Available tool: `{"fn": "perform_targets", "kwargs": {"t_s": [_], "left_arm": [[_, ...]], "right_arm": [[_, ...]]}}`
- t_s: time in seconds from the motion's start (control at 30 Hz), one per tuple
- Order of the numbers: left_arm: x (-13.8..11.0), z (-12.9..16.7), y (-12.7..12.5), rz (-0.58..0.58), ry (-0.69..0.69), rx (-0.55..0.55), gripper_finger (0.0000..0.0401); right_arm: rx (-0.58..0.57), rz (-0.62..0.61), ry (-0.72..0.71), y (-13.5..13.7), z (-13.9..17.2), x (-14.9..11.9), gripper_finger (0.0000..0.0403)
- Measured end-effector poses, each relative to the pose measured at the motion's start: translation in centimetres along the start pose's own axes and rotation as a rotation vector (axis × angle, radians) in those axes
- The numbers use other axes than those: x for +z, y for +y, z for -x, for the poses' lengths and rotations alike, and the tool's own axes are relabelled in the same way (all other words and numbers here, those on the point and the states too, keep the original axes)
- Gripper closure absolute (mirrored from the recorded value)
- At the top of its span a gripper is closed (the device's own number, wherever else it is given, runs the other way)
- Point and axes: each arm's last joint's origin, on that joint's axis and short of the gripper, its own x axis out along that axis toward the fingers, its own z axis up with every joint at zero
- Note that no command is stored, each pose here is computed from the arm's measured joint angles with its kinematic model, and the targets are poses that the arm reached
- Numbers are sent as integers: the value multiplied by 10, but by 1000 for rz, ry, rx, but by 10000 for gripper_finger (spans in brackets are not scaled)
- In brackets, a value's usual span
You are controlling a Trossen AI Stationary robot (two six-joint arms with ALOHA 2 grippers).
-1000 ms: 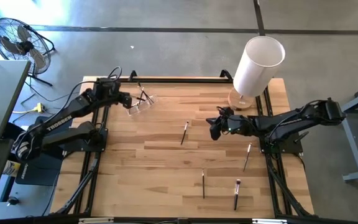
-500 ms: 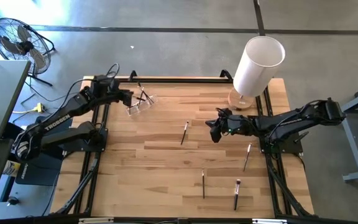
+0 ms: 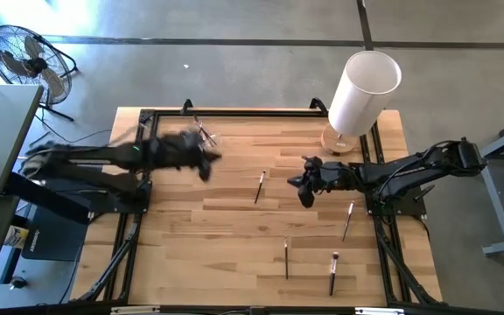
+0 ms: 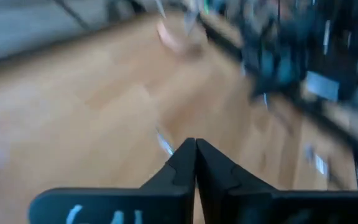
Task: Put items in baskets/containers
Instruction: Put the powder brush into the transparent organizer
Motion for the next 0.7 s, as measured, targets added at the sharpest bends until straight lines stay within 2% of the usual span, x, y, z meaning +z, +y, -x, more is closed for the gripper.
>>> {"fn": "perform_targets", "kwargs": {"t_s": [0.2, 0.37, 0.47, 0.6, 0.7], "left_arm": [[-55, -32, -37, -138, 245, -66, 382], [-92, -45, -55, -120, 408, -116, 398], [-102, -43, -62, -159, 434, -132, 398], [-105, -42, -64, -242, 467, -193, 400], [-102, -34, -61, -311, 487, -205, 400]], "right_arm": [[-20, -22, -22, 0, 0, 1, 399], [4, -53, -12, 6, 1, -2, 402], [-31, -12, 29, 26, 6, -6, 402], [-197, 13, 85, 54, 18, -1, 402], [-290, -76, 162, 71, 29, 7, 402]]}}
